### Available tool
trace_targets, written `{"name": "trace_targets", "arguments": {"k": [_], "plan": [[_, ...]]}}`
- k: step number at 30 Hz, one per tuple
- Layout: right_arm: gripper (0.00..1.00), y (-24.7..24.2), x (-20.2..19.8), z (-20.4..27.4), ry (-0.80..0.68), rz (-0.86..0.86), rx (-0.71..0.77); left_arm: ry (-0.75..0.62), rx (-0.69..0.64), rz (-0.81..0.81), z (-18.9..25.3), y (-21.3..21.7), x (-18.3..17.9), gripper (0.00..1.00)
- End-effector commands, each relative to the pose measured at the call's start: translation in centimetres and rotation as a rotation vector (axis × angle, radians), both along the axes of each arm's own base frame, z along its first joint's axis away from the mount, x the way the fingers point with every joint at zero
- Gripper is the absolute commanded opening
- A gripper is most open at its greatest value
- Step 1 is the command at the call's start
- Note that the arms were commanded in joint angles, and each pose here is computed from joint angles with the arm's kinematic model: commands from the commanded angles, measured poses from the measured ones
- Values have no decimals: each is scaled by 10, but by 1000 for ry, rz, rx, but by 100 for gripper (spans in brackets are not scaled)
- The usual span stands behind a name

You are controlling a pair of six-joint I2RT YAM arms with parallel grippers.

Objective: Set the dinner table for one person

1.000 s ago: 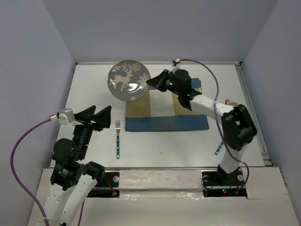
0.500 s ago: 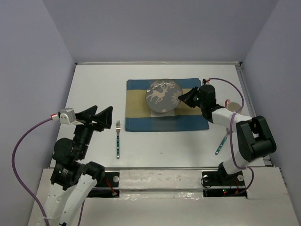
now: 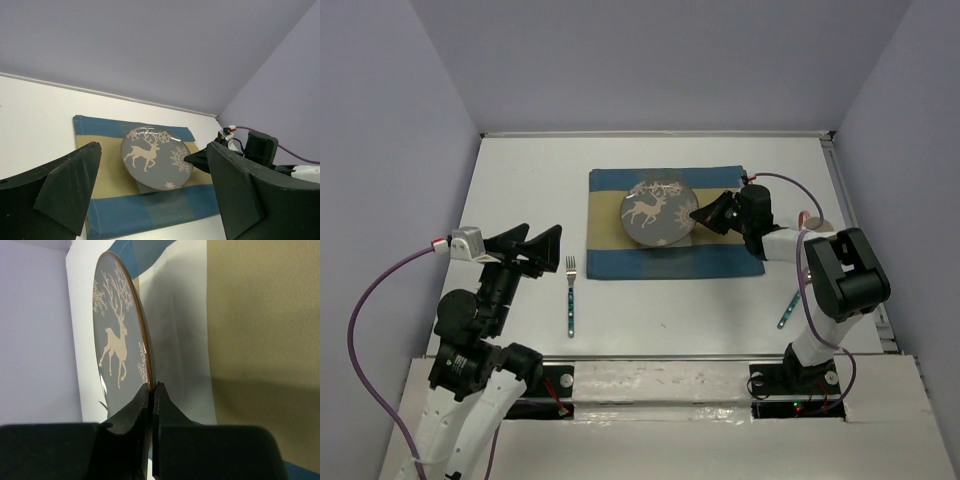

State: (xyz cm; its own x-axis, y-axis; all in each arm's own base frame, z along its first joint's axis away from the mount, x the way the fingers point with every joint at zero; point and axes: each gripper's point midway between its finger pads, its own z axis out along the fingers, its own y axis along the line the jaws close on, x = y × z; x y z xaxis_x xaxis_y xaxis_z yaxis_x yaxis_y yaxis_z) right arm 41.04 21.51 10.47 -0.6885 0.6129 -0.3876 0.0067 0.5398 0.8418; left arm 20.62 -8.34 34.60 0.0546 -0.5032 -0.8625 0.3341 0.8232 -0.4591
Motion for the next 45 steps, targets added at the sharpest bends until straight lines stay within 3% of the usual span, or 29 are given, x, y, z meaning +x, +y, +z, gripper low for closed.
{"name": "trace_targets", "arguments": {"k": [1, 16, 20, 22, 27, 32, 37, 40, 45], "plan": [[0, 15, 16, 66, -208, 47, 118, -26, 11, -9, 5, -3, 4, 97], [0, 24, 22, 23, -103, 57, 62, -16, 16, -10, 2, -4, 6, 97], [21, 22, 22, 20, -87, 55, 33, -21, 16, -13, 3, -4, 5, 97], [39, 17, 21, 19, -81, 41, -1, -24, 15, -13, 4, -4, 4, 97], [57, 7, 16, 10, -52, 21, -72, -31, 13, -13, 6, -3, 3, 97], [67, -11, 12, 2, -31, -20, -192, -38, 10, -14, 7, -3, 1, 97], [67, -30, 4, 3, -28, -55, -297, -47, 7, -17, 9, -2, -1, 97], [63, -47, -2, 30, -82, -97, -378, -56, 4, -20, 11, -2, -4, 97], [55, -114, -22, 66, -86, -288, -631, -71, 2, -32, 14, -3, -9, 97]]}}
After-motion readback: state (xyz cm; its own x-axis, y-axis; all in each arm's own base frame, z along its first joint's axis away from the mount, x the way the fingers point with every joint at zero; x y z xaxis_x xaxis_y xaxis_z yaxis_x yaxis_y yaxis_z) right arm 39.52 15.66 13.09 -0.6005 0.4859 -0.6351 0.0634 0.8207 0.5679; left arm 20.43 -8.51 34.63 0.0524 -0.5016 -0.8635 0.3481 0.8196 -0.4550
